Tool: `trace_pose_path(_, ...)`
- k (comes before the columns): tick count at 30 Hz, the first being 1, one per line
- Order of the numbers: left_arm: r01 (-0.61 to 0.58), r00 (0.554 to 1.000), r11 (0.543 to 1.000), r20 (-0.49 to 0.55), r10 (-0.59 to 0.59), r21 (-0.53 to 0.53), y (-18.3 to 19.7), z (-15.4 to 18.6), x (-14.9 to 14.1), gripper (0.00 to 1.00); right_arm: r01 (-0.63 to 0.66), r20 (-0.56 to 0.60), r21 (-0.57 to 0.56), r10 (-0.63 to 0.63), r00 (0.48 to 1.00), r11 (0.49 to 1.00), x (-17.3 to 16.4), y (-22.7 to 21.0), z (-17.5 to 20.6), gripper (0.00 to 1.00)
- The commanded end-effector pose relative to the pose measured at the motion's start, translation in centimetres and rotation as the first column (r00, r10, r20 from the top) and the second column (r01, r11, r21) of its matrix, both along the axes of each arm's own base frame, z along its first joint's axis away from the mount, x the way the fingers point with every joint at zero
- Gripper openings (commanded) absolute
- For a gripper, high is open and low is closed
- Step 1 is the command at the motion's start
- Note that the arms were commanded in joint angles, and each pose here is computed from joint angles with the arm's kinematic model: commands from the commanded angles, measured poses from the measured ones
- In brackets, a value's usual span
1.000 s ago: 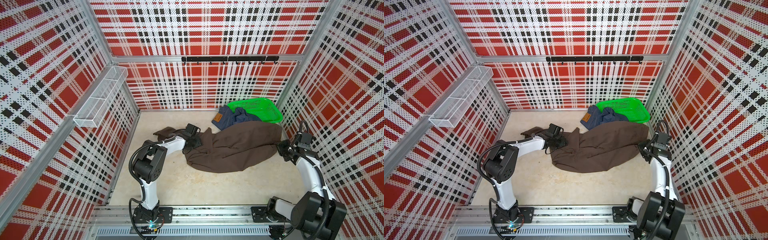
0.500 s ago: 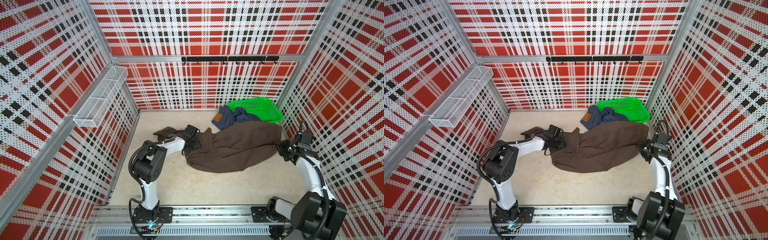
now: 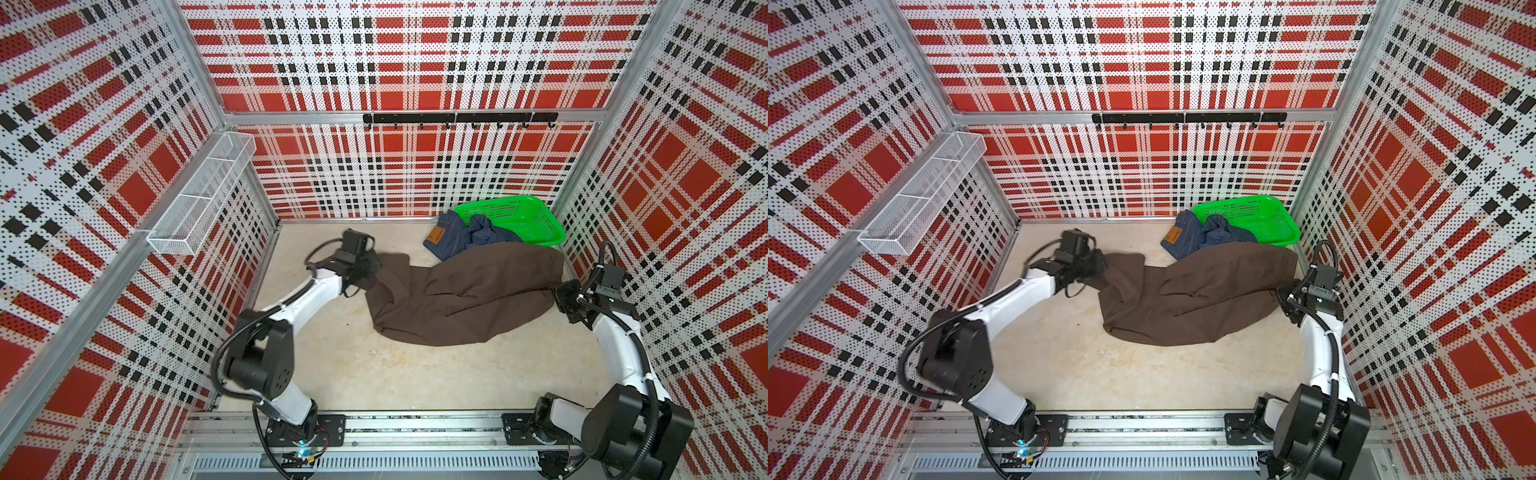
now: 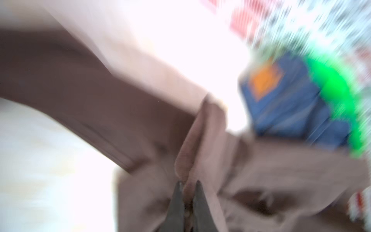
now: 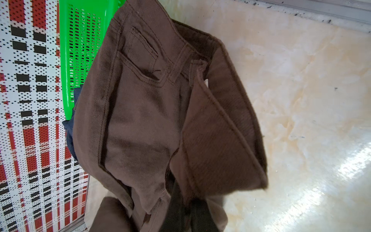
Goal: Fold and stack the trousers
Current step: Flatten out the trousers at the center of the table.
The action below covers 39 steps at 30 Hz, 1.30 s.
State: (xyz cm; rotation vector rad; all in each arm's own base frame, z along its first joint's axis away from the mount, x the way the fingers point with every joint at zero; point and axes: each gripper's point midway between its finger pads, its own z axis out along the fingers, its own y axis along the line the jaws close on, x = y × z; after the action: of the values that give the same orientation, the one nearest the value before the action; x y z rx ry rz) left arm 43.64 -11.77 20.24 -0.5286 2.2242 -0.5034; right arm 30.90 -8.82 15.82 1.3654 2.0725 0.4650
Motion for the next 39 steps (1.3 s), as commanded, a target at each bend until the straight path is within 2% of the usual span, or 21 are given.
trace_pose_path(1, -0.231, 0.969, 0.969, 0.107, 0.222, 0.089, 10.2, 5.8, -2.0, 0.00, 0.005, 0.036, -0.048, -0.003, 0.999, 0.999, -0.4, -0.5, 2.5, 0.00)
trace_pose_path(5, -0.460, 0.887, 0.866, 0.139, 0.439, 0.196, 22.1, 8.6, -6.6, 0.00, 0.005, 0.015, -0.055, -0.004, 1.000, 0.998, -1.2, -0.5, 2.0, 0.00)
trace_pose_path(7, -0.519, 0.854, 0.822, 0.127, 0.504, 0.233, 26.0, 8.6, -8.6, 0.00, 0.007, -0.005, -0.053, -0.007, 1.000, 0.999, -1.5, -0.6, 1.2, 0.00)
trace_pose_path(10, -0.567, 0.822, 0.781, 0.120, 0.556, 0.263, 28.4, 8.2, -9.9, 0.00, 0.011, -0.040, -0.036, -0.012, 0.999, 0.999, -1.6, -0.6, -0.8, 0.00)
trace_pose_path(13, -0.551, 0.833, 0.803, 0.101, 0.544, 0.227, 28.4, 7.3, -8.6, 0.00, 0.000, -0.044, 0.012, 0.001, 0.999, 1.000, -0.7, -0.2, -2.0, 0.00)
trace_pose_path(15, -0.538, 0.843, 0.822, 0.097, 0.529, 0.189, 28.2, 7.3, -7.1, 0.00, -0.008, -0.028, 0.036, 0.009, 1.000, 0.999, 0.7, -0.2, -1.3, 0.00)
trace_pose_path(18, -0.503, 0.863, 0.856, 0.121, 0.491, 0.115, 27.4, 8.9, -4.0, 0.00, -0.033, 0.049, 0.044, 0.031, 0.998, 0.998, 4.2, 0.1, 2.8, 0.00)
trace_pose_path(23, -0.434, 0.886, 0.900, 0.200, 0.419, 0.035, 25.6, 15.3, 1.0, 0.00, -0.095, 0.245, 0.028, 0.086, 0.966, 0.995, 10.5, 0.4, 15.4, 0.00)
trace_pose_path(25, -0.433, 0.875, 0.901, 0.251, 0.415, 0.022, 25.9, 19.1, 1.4, 0.00, -0.094, 0.326, -0.013, 0.093, 0.941, 0.995, 11.2, -0.1, 21.4, 0.00)
trace_pose_path(27, -0.455, 0.858, 0.890, 0.278, 0.432, 0.020, 27.0, 21.1, 0.5, 0.00, -0.082, 0.369, -0.035, 0.089, 0.925, 0.996, 10.7, -0.8, 24.7, 0.00)
trace_pose_path(28, -0.474, 0.849, 0.880, 0.276, 0.450, 0.024, 28.0, 21.3, -0.4, 0.00, -0.074, 0.370, -0.031, 0.080, 0.926, 0.997, 10.0, -1.3, 25.1, 0.00)
trace_pose_path(30, -0.503, 0.842, 0.864, 0.247, 0.479, 0.039, 29.4, 19.9, -2.4, 0.00, -0.046, 0.335, -0.026, 0.052, 0.941, 0.999, 8.3, -2.3, 23.4, 0.00)
trace_pose_path(32, -0.523, 0.840, 0.851, 0.203, 0.504, 0.053, 30.3, 17.1, -4.5, 0.00, -0.020, 0.291, -0.019, 0.025, 0.956, 1.000, 6.2, -2.9, 20.0, 0.00)
trace_pose_path(36, -0.551, 0.834, 0.830, 0.086, 0.545, 0.086, 31.1, 9.9, -8.5, 0.00, 0.012, 0.112, 0.046, -0.017, 0.994, 0.999, 1.4, -3.1, 9.2, 0.00)
trace_pose_path(39, -0.531, 0.845, 0.839, -0.001, 0.535, 0.117, 30.1, 5.2, -10.1, 0.00, 0.010, 0.011, 0.069, -0.011, 1.000, 0.998, -1.4, -2.1, 3.4, 0.00)
